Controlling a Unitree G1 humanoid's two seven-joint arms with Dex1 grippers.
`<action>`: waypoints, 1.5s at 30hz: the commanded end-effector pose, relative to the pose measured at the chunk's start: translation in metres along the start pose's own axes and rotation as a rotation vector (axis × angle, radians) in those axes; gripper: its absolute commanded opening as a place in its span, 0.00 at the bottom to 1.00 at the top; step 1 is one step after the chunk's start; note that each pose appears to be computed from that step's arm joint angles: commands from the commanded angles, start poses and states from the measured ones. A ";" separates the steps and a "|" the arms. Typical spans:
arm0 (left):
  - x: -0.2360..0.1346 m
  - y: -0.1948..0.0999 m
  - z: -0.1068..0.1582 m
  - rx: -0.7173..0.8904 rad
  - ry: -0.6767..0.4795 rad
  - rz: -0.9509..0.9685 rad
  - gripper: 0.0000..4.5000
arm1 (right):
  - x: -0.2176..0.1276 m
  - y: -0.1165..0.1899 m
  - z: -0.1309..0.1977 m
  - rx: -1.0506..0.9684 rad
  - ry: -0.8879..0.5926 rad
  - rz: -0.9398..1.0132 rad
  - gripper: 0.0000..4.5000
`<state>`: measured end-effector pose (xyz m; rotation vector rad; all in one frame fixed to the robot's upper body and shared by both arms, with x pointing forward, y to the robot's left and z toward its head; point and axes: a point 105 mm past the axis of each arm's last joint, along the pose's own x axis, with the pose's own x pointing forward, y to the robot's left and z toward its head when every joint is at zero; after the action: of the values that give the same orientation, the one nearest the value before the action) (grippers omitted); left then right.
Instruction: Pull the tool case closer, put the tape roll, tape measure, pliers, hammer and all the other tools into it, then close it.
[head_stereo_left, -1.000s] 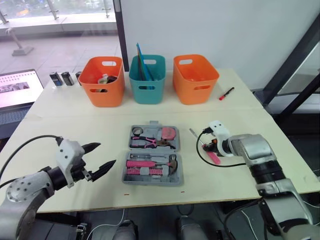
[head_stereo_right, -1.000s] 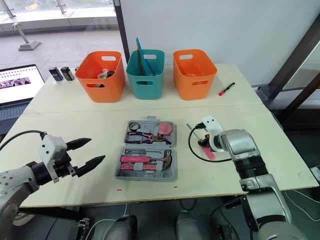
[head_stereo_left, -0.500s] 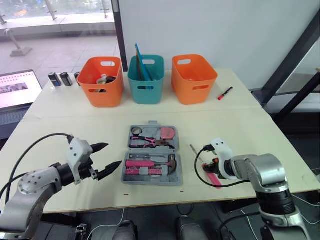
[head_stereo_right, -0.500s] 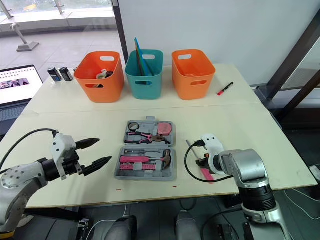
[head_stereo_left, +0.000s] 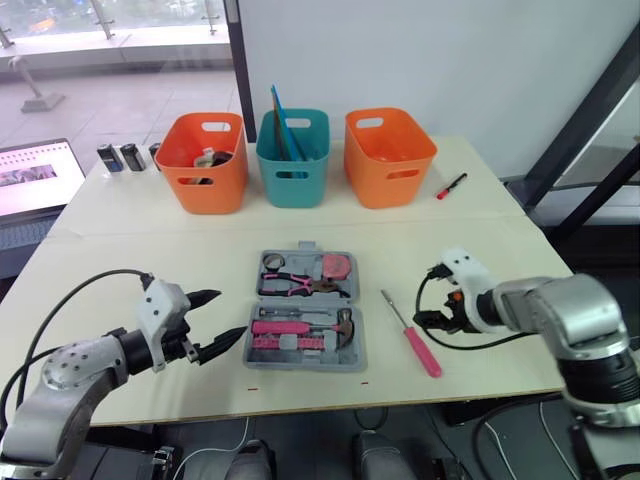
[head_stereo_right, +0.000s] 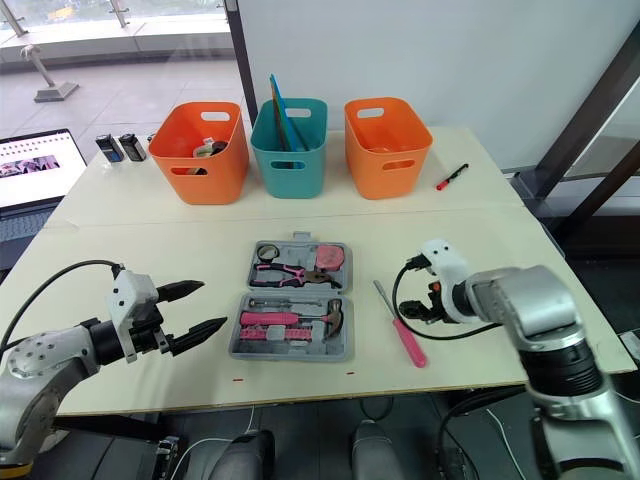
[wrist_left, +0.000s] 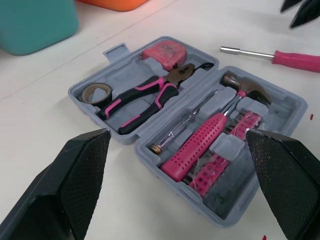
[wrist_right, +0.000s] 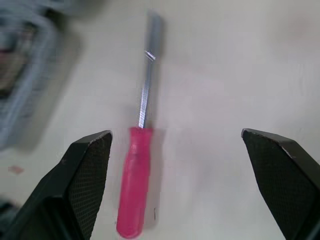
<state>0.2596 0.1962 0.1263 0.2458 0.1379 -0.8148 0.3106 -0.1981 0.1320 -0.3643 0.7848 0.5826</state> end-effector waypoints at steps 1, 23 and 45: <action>0.002 0.003 0.010 0.043 -0.035 -0.003 1.00 | 0.001 -0.008 0.010 -0.450 0.004 0.011 0.99; -0.012 0.002 0.009 0.049 -0.016 0.061 1.00 | 0.057 0.025 -0.007 -2.240 -0.003 0.434 0.99; -0.010 -0.001 0.006 0.041 -0.015 0.075 1.00 | 0.065 0.012 -0.041 -2.056 0.200 0.482 0.09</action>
<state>0.2528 0.2037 0.1267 0.2634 0.1315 -0.7444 0.3180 -0.1788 0.0583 -2.2416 0.0523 1.7447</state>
